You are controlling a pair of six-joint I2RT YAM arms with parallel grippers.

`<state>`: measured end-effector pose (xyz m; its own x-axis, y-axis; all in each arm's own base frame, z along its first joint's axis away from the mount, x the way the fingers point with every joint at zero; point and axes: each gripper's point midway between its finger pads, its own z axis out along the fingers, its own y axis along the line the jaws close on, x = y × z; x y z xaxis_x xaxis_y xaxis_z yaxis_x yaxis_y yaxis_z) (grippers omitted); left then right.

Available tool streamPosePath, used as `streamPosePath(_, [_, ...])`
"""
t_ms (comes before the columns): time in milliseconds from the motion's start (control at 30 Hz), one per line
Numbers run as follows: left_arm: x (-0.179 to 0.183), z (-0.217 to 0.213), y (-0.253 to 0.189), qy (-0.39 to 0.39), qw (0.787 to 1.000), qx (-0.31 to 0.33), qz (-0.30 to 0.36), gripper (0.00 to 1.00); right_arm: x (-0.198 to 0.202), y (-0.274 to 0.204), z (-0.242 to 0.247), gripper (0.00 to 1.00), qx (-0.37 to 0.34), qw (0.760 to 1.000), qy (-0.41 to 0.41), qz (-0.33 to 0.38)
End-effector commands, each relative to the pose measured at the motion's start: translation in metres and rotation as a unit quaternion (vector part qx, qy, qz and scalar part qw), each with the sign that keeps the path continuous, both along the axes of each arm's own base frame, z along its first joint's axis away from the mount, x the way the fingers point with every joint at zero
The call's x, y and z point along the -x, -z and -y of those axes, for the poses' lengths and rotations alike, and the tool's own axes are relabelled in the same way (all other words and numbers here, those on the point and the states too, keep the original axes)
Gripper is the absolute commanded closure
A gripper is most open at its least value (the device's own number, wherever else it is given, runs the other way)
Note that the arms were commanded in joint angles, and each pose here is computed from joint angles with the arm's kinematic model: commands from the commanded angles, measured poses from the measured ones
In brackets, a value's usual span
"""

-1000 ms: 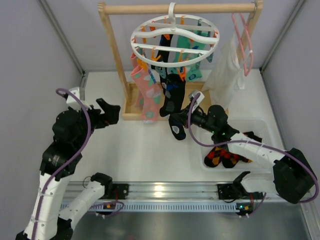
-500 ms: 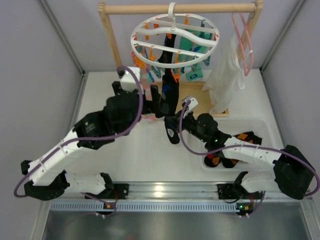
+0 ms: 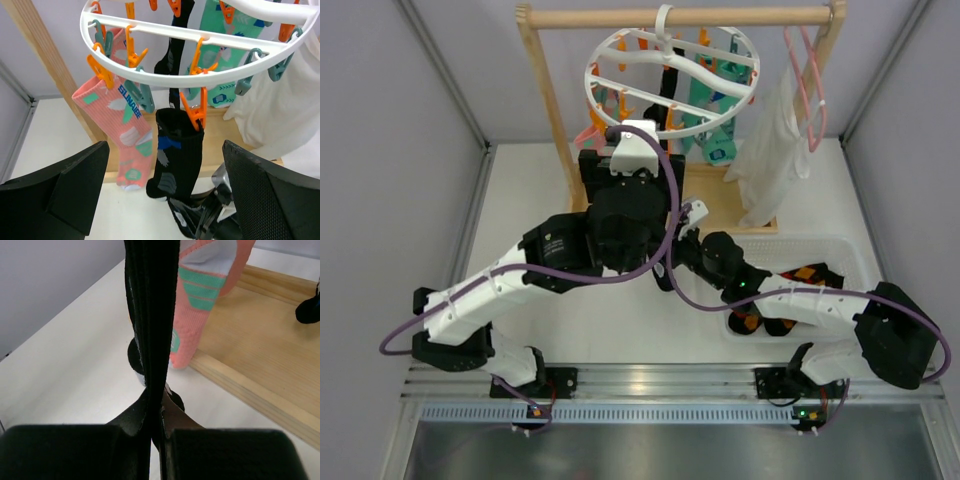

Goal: Remove the socks clipped to the hanger

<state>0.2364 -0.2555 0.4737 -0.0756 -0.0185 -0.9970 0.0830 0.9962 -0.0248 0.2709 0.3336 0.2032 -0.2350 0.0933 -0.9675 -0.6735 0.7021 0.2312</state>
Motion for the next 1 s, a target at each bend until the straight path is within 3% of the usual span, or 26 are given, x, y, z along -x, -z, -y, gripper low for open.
streamPosePath(0, [-0.015,0.005,-0.005,-0.024,1.000,-0.017,0.006,0.01,0.004,-0.029,-0.015,1.00,-0.051,0.999,0.000,0.012])
streamPosePath(200, [-0.046,0.014,-0.001,0.008,1.000,0.008,-0.010,0.02,0.013,-0.037,-0.018,1.00,-0.069,0.997,-0.015,0.013])
streamPosePath(433, [-0.065,0.028,0.010,-0.013,1.000,-0.006,-0.015,0.04,0.016,-0.030,-0.021,1.00,-0.070,0.997,-0.022,0.000])
streamPosePath(700, [-0.085,0.026,0.019,-0.027,0.999,0.000,-0.023,0.16,0.031,-0.040,-0.026,1.00,-0.082,0.995,-0.060,0.012])
streamPosePath(833, [-0.092,0.028,0.023,-0.026,0.999,0.007,-0.028,0.27,0.034,-0.045,-0.029,1.00,-0.076,0.995,-0.069,0.017])
streamPosePath(967, [-0.099,0.027,0.023,-0.034,0.999,0.011,-0.026,0.28,0.038,-0.042,-0.035,1.00,-0.065,0.995,-0.075,0.016])
